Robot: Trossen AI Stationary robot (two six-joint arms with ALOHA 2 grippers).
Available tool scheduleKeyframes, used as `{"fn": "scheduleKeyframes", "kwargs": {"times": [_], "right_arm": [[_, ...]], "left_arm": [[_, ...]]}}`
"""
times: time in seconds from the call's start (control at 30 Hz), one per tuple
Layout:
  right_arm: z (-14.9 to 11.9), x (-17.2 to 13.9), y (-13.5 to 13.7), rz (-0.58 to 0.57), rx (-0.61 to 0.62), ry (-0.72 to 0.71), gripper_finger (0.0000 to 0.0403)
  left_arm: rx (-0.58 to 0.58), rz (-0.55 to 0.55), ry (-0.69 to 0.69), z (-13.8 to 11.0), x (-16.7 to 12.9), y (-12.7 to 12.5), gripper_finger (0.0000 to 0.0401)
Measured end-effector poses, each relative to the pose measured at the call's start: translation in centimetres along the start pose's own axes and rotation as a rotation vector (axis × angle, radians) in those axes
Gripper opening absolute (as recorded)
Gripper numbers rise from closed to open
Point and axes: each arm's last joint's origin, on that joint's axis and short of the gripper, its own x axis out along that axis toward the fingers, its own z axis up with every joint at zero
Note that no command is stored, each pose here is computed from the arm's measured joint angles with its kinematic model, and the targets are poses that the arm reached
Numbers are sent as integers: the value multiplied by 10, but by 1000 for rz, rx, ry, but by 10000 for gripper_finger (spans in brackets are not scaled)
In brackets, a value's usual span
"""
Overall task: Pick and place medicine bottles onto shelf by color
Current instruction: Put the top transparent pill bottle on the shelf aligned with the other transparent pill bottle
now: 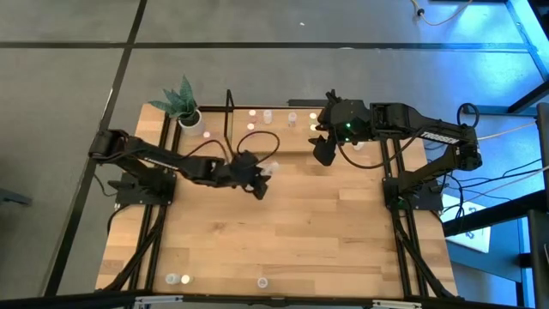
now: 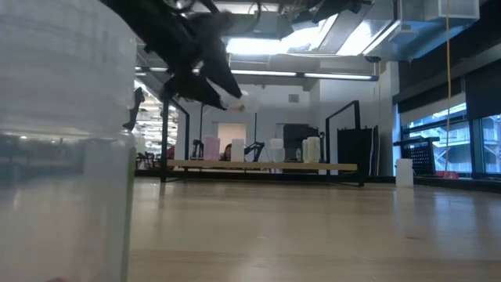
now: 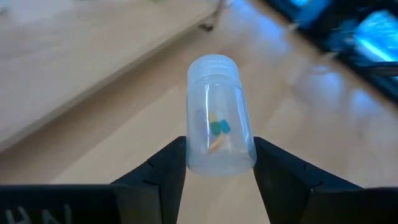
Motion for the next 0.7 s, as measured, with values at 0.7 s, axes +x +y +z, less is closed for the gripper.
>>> {"fn": "scheduleKeyframes", "kwargs": {"times": [0.7], "right_arm": [[1, 0, 0, 2, 2, -6, 229]], "left_arm": [[89, -254, -107, 5, -19, -6, 168]]}}
